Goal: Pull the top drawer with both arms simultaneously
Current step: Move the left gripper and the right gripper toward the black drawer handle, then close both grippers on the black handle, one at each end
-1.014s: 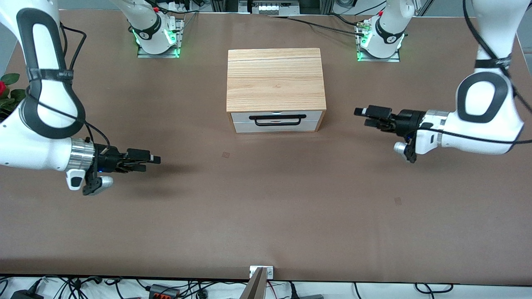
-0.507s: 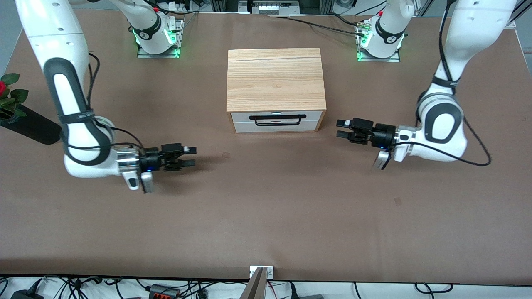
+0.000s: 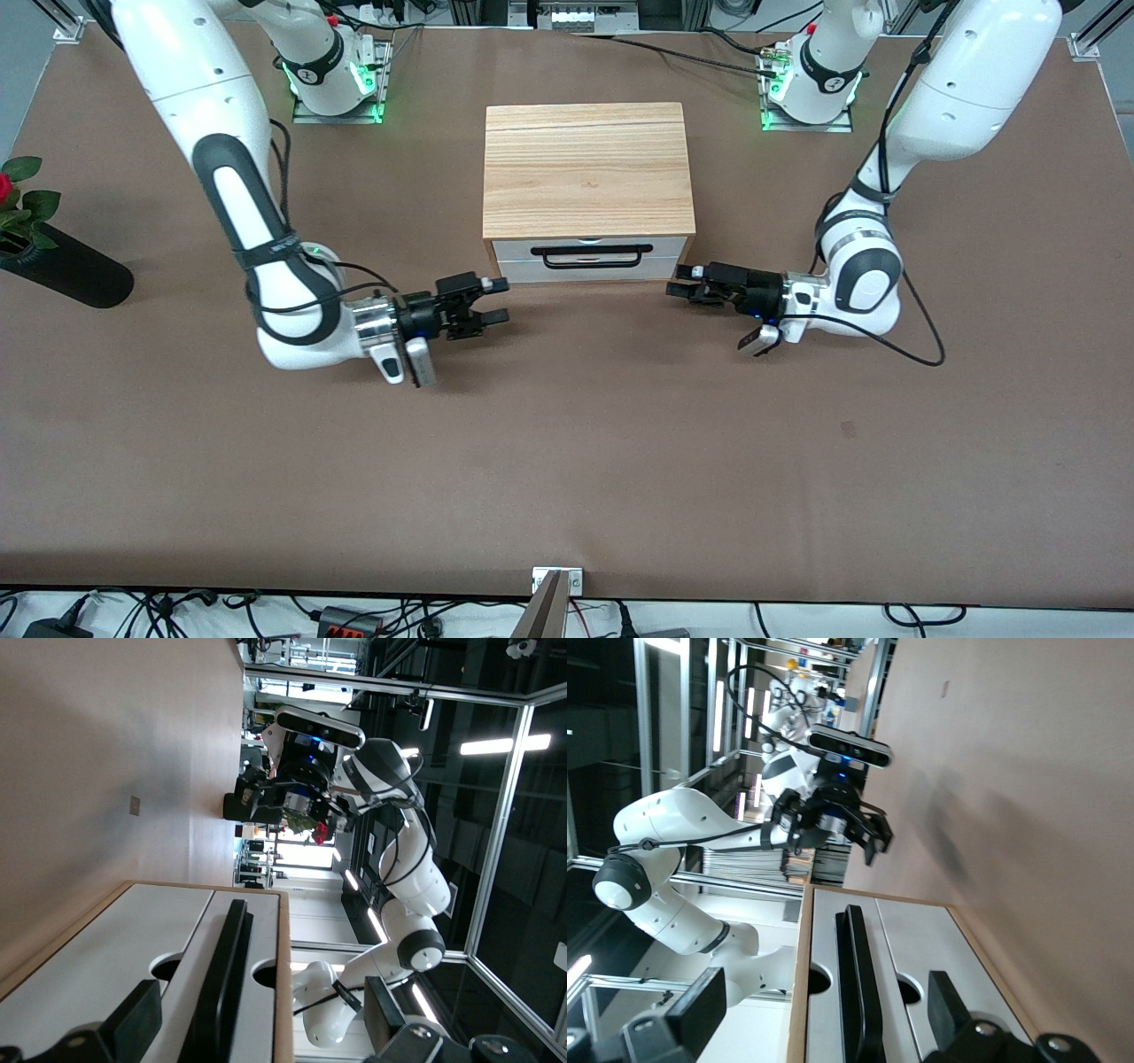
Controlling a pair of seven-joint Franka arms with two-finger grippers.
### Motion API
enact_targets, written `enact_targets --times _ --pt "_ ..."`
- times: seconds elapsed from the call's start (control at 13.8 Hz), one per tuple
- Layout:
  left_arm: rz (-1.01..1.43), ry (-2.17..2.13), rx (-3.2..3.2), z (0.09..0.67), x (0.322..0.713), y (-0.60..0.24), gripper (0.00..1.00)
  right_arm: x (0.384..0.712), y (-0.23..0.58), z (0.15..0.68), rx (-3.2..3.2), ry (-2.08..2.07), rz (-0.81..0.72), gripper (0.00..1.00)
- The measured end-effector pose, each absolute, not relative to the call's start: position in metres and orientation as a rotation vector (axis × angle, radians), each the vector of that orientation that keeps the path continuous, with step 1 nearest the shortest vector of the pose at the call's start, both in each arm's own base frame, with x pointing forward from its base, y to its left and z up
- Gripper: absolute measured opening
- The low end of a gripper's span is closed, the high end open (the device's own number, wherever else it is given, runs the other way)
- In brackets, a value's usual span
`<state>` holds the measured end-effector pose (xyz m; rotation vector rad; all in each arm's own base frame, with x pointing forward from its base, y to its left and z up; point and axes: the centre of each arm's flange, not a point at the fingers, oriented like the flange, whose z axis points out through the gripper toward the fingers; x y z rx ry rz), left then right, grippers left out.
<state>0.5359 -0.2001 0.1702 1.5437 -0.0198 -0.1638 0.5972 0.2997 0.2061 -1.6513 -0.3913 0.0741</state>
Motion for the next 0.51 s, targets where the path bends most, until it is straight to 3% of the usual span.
enact_targets --times 0.22,0.29,0.36,0.51 --pt "-0.165 -0.043 1.571 0.166 0.523 -0.229 0.96 0.579 0.321 0.167 -1.615 -0.386 0.087 1.00" --pt "-0.160 -0.054 1.574 0.164 0.518 -0.231 0.87 0.574 0.326 0.160 -1.609 -0.385 0.099 1.00" --pt "-0.157 -0.059 1.575 0.160 0.514 -0.231 0.87 0.571 0.330 0.157 -1.604 -0.387 0.110 1.00" --pt "-0.161 -0.060 1.577 0.155 0.506 -0.230 0.70 0.565 0.342 0.159 -1.598 -0.404 0.123 0.98"
